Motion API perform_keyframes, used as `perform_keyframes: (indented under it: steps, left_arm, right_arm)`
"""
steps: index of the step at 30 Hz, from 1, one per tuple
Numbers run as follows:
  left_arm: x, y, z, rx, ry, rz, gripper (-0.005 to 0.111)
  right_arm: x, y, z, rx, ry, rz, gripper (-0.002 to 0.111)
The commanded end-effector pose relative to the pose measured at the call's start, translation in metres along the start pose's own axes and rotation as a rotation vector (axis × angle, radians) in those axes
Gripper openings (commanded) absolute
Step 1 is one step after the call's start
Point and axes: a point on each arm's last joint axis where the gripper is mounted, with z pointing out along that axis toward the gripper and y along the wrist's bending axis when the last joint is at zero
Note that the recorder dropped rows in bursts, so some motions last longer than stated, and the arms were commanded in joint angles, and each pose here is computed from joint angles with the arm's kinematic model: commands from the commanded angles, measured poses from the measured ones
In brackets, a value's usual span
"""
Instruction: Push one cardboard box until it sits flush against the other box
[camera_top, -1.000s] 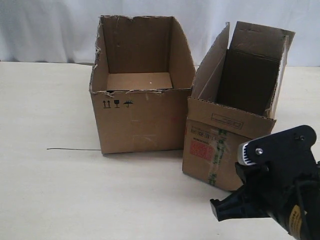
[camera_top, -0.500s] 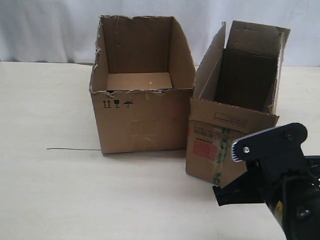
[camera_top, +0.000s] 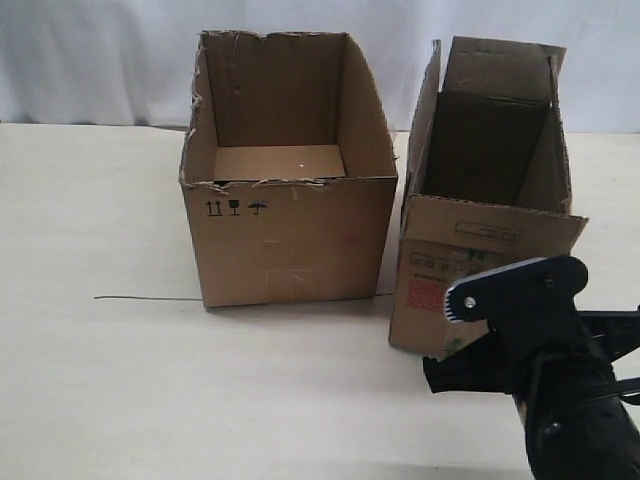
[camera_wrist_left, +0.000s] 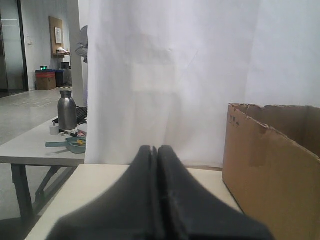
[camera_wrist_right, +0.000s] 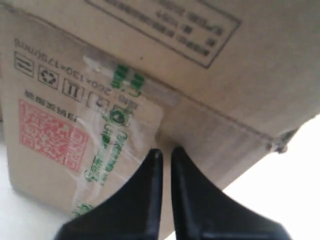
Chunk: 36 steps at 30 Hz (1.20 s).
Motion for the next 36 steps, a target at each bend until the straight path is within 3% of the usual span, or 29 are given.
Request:
perform_keyframes:
  steps: [1, 15, 20, 23, 26, 32, 36]
  left_arm:
    - [0.0, 0.0, 0.0, 0.007, -0.006, -0.002, 0.0]
    - [0.0, 0.0, 0.0, 0.007, -0.006, -0.002, 0.0]
    - [0.0, 0.0, 0.0, 0.007, -0.006, -0.002, 0.0]
    - [0.0, 0.0, 0.0, 0.007, -0.006, -0.002, 0.0]
    - [0.0, 0.0, 0.0, 0.007, -0.006, -0.002, 0.0]
    - [0.0, 0.0, 0.0, 0.007, -0.006, -0.002, 0.0]
    - [0.0, 0.0, 0.0, 0.007, -0.006, -0.002, 0.0]
  right_arm:
    - [-0.002, -0.007, 0.015, 0.035, -0.015, -0.012, 0.005]
    - [-0.012, -0.027, 0.049, 0.074, 0.078, 0.091, 0.005]
    - [-0.009, -0.032, 0.039, 0.016, 0.192, 0.095, 0.005]
    - [-0.012, -0.038, 0.025, -0.093, 0.209, 0.094, 0.005]
    - [-0.015, -0.051, 0.004, -0.189, 0.223, 0.192, 0.005]
    - [-0.02, -0.106, -0.051, -0.287, 0.204, 0.401, 0.005]
    - [-0.013, -0.168, -0.089, -0.168, 0.092, 0.596, 0.005]
